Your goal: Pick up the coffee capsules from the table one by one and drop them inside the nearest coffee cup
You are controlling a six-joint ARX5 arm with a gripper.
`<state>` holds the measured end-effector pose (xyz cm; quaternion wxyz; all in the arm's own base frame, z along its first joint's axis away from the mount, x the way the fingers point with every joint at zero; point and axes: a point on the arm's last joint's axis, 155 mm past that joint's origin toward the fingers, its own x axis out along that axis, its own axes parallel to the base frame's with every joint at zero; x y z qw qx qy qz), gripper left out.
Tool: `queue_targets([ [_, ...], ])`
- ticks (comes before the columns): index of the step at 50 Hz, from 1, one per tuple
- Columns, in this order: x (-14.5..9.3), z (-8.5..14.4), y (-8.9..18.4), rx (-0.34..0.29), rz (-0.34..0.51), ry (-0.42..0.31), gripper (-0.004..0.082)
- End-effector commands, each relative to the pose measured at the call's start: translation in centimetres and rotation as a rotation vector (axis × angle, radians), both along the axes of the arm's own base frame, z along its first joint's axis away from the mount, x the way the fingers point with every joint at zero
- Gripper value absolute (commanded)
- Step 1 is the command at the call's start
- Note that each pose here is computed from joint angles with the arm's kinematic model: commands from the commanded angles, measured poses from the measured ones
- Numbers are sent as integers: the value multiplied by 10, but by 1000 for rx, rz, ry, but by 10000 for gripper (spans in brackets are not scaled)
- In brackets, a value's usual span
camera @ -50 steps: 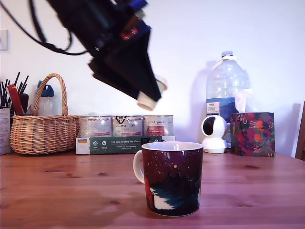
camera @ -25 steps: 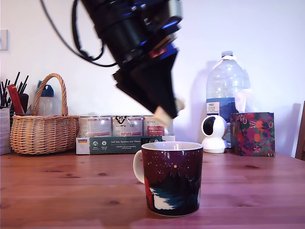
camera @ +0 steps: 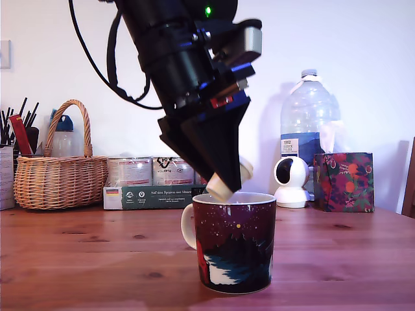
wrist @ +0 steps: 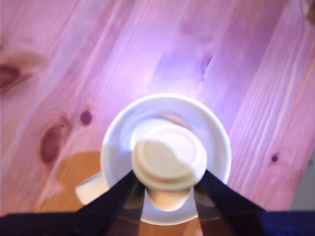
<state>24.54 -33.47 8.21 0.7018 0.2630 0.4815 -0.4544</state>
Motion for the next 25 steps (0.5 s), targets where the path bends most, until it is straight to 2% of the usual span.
queue_targets([
  [1,0,-6,-2,12,-10,4,196],
  [25,-4,-7,-1,21,-18,10,196],
])
